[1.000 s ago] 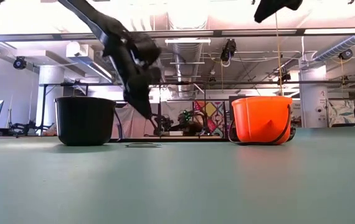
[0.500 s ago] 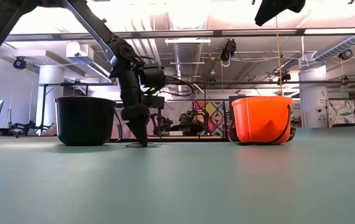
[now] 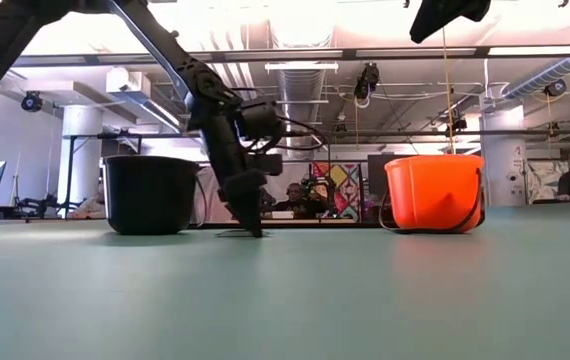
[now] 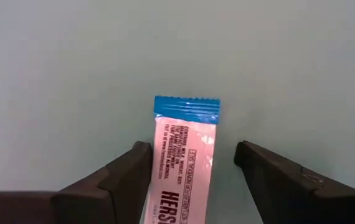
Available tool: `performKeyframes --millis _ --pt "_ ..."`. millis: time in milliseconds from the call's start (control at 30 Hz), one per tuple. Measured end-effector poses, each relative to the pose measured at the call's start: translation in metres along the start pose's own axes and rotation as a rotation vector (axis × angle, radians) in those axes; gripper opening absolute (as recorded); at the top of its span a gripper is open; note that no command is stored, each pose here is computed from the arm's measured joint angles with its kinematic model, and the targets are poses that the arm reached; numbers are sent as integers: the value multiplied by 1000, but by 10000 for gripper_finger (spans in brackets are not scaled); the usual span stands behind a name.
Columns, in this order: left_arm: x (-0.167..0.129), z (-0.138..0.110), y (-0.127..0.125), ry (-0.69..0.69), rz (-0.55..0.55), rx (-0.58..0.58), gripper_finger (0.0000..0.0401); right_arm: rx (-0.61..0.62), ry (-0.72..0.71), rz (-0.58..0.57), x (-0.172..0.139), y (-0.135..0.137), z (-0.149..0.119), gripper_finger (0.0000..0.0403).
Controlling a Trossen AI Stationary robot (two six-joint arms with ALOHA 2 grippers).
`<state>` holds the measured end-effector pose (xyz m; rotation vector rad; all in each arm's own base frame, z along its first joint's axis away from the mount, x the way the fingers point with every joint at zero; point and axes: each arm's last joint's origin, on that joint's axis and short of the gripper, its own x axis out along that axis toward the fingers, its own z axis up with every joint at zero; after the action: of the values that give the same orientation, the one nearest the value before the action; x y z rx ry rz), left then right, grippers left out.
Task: Sort candy by brand, put in halloween buckets
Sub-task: Put the white candy into the black bucket
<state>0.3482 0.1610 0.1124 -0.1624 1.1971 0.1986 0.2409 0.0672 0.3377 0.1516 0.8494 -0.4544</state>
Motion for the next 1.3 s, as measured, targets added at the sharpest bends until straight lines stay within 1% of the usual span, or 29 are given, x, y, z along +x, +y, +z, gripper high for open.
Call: performKeyframes --millis 100,333,467,567,700,800,900,1000,1100,1233,1300 --pt "2 1 -1 -14 1 -30 213 -1 -3 2 -1 0 1 38" --pt "3 2 -1 -23 -3 -35 124 -14 -10 7 -4 -2 1 38" --pt "1 1 -1 -16 -4 -41 94 -29 -16 14 -6 -3 2 38" --pt "-4 2 -2 -18 -5 -53 92 -22 -25 20 -10 -5 2 38" --pt "-18 3 -4 -40 -16 -53 92 -29 -29 23 -11 -6 2 38" --pt "-29 2 -7 -42 -66 -76 92 -30 -31 23 -12 -7 2 38" --pt "-47 8 -12 -100 -114 -76 92 -32 -30 22 -12 -7 2 38" --pt "-63 11 -16 -137 -122 -61 92 -32 -31 21 -12 -7 2 38" --pt "-85 12 -19 -179 -127 -64 92 -29 -31 21 -11 -7 2 38" --pt "-125 12 -22 -268 -120 -78 92 -28 -31 21 -11 -7 2 38" --pt "-144 9 -21 -298 -101 -93 92 -28 -30 20 -11 -7 2 38"
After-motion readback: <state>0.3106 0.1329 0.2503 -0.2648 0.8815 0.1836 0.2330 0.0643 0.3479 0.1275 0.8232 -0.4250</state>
